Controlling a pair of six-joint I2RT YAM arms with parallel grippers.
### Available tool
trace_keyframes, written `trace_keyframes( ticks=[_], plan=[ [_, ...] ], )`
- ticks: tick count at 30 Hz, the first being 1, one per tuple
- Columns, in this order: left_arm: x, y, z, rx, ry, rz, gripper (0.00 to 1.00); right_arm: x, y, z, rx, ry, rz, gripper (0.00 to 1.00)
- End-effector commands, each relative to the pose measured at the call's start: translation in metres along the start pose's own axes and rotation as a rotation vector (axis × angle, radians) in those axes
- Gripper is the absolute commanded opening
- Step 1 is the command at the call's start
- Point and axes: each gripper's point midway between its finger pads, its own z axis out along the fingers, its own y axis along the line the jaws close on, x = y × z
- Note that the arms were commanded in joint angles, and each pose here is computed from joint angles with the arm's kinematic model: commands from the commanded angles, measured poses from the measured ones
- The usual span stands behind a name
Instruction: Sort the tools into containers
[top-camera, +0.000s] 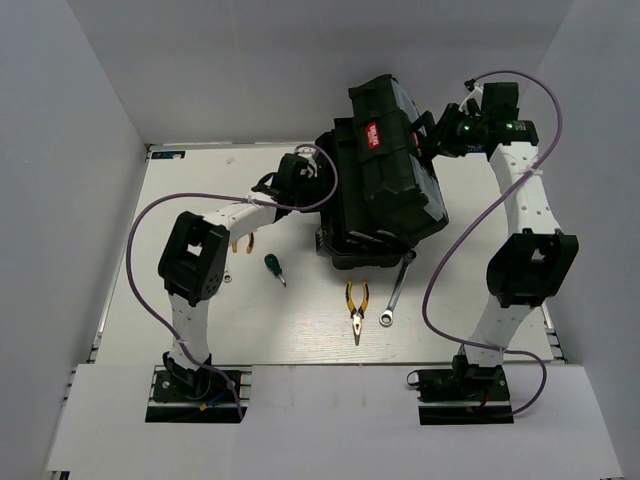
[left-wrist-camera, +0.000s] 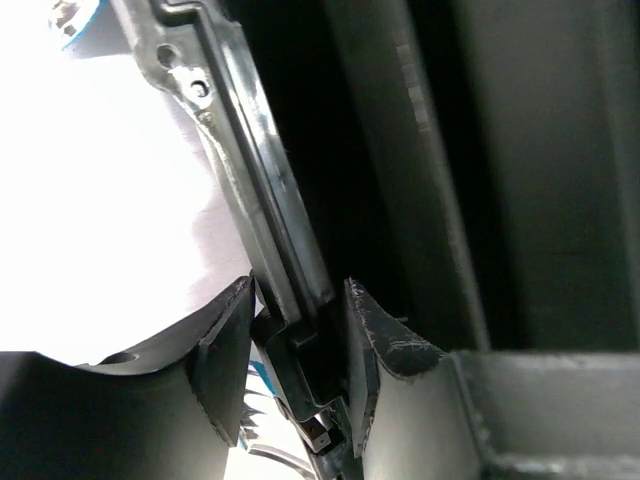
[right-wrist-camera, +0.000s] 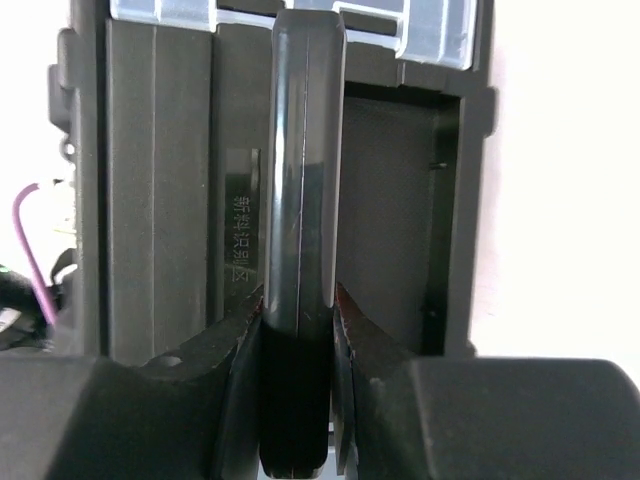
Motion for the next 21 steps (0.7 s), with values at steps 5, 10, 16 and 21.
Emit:
trace_keyframes(
  ticks=[5, 10, 16, 21],
  plan=[
    [-0.017, 0.078, -0.034, -0.220, -0.015, -0.008, 0.07, -0.071, -0.069, -0.063, 0.218, -0.280, -0.173, 0.00],
    [-0.023, 0.092, -0.042, -0.223, -0.029, -0.032, 0.07, -0.070, -0.115, -0.068, 0.353, -0.264, -0.193, 0.00],
    [-0.030, 0.108, -0.047, -0.234, -0.039, -0.059, 0.07, -0.068, -0.154, -0.068, 0.487, -0.217, -0.200, 0.00],
    [-0.036, 0.113, -0.046, -0.231, -0.034, -0.073, 0.07, -0.074, -0.180, -0.069, 0.586, -0.202, -0.217, 0.00]
  ],
)
